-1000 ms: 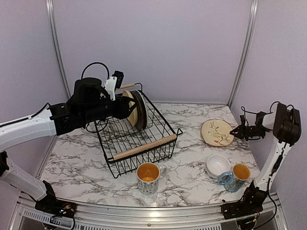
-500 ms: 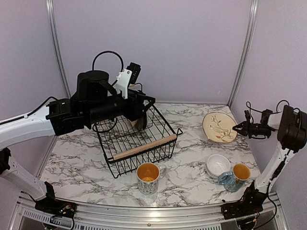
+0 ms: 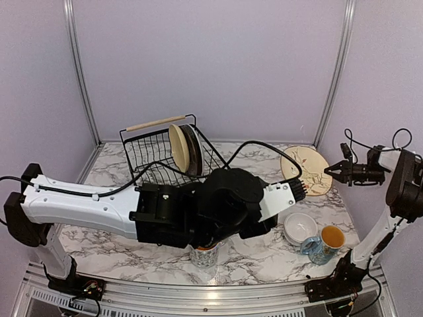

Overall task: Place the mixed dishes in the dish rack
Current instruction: Pass from the right arm to the left

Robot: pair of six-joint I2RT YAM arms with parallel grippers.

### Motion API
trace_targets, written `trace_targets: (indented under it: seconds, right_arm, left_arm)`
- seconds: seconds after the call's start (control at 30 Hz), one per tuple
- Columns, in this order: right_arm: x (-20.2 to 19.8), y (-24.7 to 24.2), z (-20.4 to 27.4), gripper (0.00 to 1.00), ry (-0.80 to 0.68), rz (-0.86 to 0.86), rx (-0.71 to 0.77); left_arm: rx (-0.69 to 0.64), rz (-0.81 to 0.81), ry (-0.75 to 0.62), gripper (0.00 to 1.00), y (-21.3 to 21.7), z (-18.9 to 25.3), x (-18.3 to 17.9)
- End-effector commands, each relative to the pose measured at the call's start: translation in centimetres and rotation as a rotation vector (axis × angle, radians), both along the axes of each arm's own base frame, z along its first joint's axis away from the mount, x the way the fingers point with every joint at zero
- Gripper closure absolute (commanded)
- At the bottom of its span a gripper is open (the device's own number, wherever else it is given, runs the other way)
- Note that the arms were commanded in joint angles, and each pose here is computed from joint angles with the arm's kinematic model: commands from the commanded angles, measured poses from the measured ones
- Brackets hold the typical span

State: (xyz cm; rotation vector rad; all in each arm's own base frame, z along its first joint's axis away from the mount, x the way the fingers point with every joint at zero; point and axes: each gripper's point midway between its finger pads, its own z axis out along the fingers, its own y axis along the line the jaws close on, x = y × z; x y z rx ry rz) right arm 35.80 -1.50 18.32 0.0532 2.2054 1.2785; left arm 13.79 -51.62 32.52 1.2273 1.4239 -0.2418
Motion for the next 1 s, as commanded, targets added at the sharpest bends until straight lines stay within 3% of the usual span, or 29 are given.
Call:
trace_targets:
  seconds: [0.0, 0.33, 0.97]
  right_arm:
    - [-3.1, 2.1, 4.5, 1.00, -0.086, 0.034, 0.090]
    - [-4.9, 4.3, 5.2, 1.00, -0.106, 0.062, 0.062]
    - [-5.6, 6.3, 6.3, 1.00, -0.123, 0.102, 0.116]
  left_arm:
    - [0.292, 0.038, -0.253, 0.45, -2.4, -4.6, -0.2]
    - [0.405, 0.008, -0.471, 0.42, -8.7, -7.9, 0.1]
    - [0.519, 0.100, -0.566, 0.47, -12.5, -12.2, 7.8]
